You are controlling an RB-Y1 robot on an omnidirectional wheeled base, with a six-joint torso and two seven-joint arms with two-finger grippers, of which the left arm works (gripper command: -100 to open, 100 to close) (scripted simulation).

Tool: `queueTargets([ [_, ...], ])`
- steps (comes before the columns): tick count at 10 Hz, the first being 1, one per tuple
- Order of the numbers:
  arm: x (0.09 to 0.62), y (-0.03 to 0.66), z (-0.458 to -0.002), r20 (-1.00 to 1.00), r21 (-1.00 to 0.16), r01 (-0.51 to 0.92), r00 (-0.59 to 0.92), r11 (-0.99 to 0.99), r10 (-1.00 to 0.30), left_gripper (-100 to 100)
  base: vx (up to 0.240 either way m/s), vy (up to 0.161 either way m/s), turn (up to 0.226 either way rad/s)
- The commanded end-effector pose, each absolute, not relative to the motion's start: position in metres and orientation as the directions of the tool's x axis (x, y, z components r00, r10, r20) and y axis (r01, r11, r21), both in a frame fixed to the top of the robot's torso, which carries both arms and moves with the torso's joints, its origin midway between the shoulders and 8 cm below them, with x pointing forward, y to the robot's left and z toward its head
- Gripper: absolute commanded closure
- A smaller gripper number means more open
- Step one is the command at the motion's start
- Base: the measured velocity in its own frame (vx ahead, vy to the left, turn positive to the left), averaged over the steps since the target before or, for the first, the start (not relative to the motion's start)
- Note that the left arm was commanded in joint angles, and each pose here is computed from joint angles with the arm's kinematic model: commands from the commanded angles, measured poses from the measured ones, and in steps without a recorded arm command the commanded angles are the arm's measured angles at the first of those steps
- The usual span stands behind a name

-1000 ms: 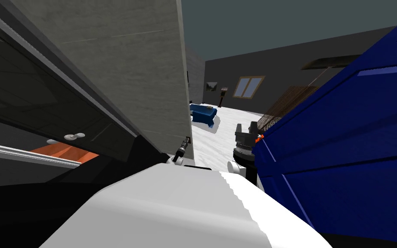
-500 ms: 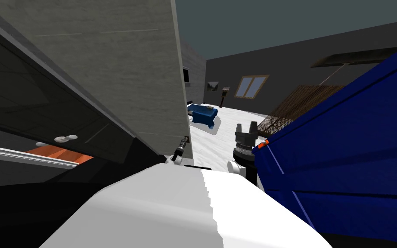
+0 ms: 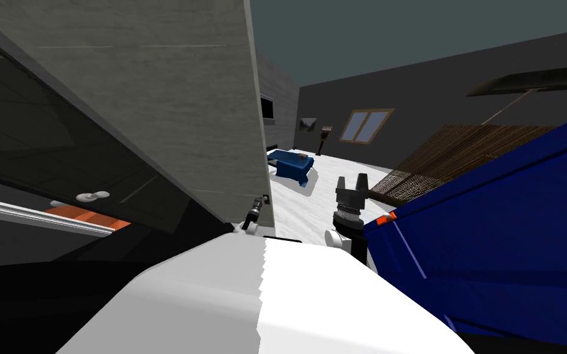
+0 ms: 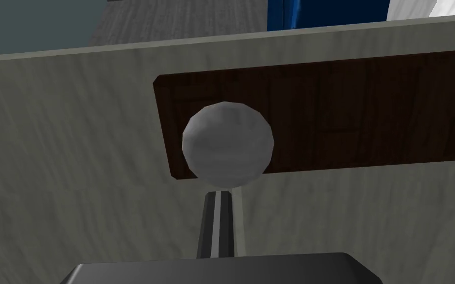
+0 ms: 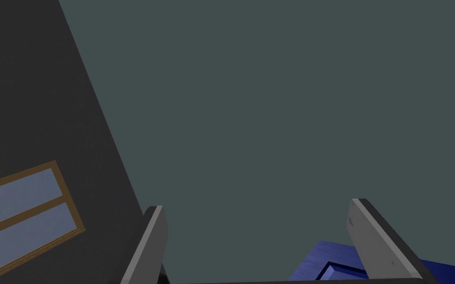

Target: Push the door open

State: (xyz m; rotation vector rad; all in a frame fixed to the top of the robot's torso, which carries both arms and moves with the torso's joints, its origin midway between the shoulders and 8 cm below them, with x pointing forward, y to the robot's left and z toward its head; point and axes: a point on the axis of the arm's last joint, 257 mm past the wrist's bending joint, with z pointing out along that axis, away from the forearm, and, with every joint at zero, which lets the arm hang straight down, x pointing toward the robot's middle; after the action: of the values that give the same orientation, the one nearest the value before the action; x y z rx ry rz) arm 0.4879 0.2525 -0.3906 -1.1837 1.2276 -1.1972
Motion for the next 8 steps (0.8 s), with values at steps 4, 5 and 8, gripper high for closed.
queueTargets([
  [4,0.4874,0.2486,-0.3909,-0.017,-1.000,0.001,-0.010,0.017,-1.000,-100,-0.158,-0.050,0.037],
  [5,0.4873,0.2470,-0.3910,-0.013,-1.000,0.001,-0.010,0.013,-1.000,-100,-0.216,-0.102,0.048],
  [8,0.4871,0.2440,-0.3915,-0.007,-1.000,0.000,-0.011,0.007,-1.000,-100,-0.185,-0.051,0.028],
])
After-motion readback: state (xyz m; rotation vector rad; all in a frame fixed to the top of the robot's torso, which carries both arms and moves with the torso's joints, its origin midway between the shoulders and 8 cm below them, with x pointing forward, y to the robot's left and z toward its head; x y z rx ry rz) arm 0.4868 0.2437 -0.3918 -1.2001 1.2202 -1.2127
